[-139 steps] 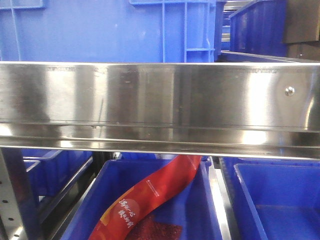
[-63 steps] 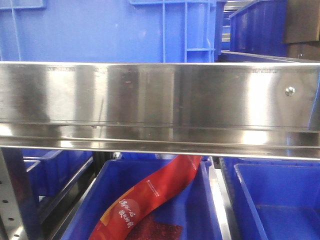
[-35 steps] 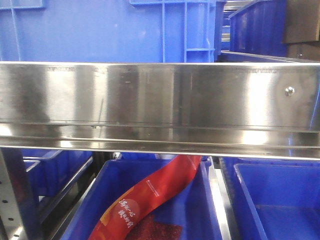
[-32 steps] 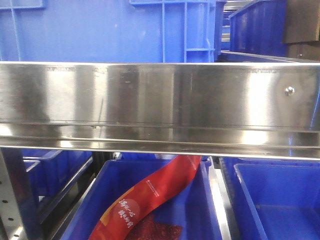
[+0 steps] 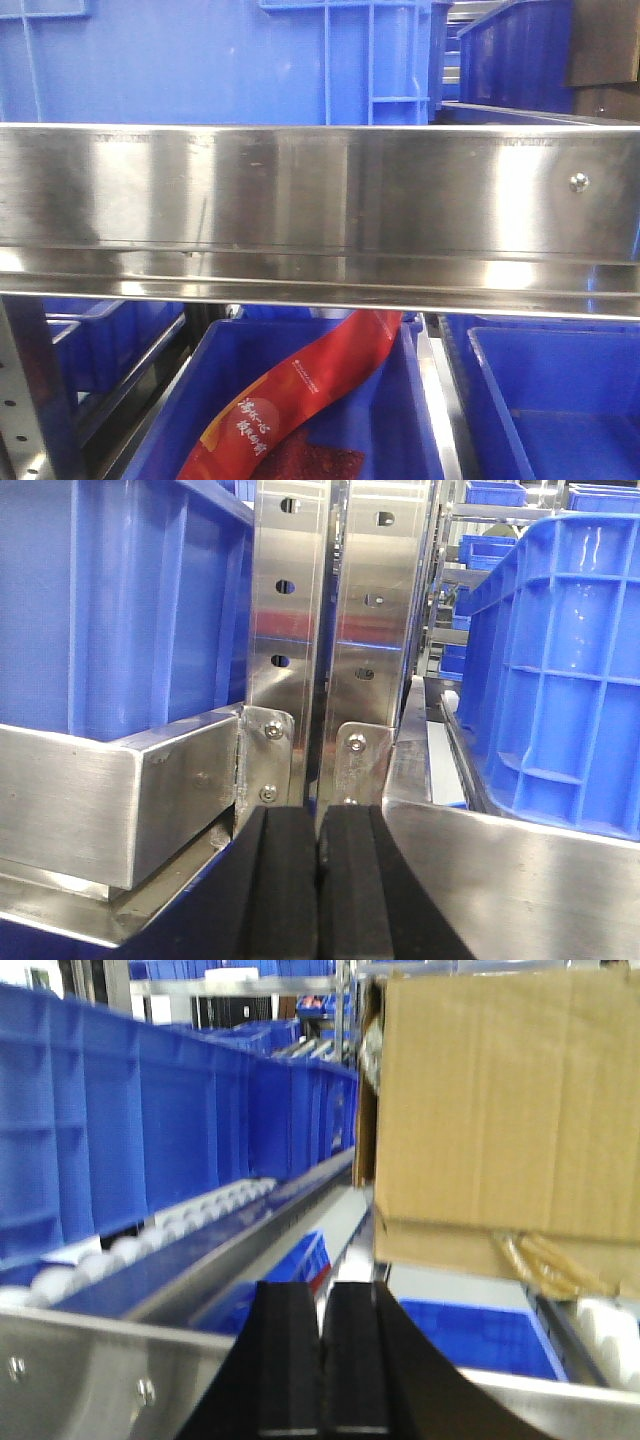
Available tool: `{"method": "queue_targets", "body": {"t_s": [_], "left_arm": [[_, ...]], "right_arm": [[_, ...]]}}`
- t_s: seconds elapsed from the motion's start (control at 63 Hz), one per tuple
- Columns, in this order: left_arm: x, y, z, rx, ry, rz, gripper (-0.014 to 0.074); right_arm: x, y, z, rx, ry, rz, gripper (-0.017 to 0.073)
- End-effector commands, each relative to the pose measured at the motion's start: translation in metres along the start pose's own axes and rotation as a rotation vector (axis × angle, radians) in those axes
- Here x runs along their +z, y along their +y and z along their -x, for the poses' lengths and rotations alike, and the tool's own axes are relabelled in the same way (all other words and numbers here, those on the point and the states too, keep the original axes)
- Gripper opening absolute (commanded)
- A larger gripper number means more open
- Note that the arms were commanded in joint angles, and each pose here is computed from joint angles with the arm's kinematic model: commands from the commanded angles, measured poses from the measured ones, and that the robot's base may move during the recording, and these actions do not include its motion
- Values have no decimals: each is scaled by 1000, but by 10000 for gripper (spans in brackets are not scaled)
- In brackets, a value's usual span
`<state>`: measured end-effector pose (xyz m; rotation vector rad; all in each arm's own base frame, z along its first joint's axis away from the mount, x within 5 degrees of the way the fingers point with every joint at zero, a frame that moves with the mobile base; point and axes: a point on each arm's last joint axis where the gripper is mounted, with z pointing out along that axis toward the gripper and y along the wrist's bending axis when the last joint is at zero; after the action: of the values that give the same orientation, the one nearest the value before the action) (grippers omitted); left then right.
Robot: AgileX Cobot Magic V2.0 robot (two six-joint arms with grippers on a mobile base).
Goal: Grab PVC pipe and place in blue bin
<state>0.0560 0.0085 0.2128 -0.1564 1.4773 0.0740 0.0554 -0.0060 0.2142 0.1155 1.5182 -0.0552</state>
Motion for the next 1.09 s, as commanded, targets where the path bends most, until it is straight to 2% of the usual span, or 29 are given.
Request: {"method": "queue_targets", "body": {"t_s": [0.0,0.286,0.555,0.777,1.079], "left_arm": [[0,0,3,-7,-26,-8,-111],[0,0,3,-7,-26,-8,-111],[0,0,3,-7,-26,-8,-111],[0,0,3,-7,-26,-8,-111],[0,0,3,-7,-26,-8,-111]], "right_arm": [[0,-1,-2,-11,-25,-9,-169],[0,-1,-2,-6,-29,-9,-169],[0,-3,-4,-8,-2,-49,-169],[0,-4,-11,-12,69,-64,-169],[0,-6,-8,-21,42,-93,-169]]}}
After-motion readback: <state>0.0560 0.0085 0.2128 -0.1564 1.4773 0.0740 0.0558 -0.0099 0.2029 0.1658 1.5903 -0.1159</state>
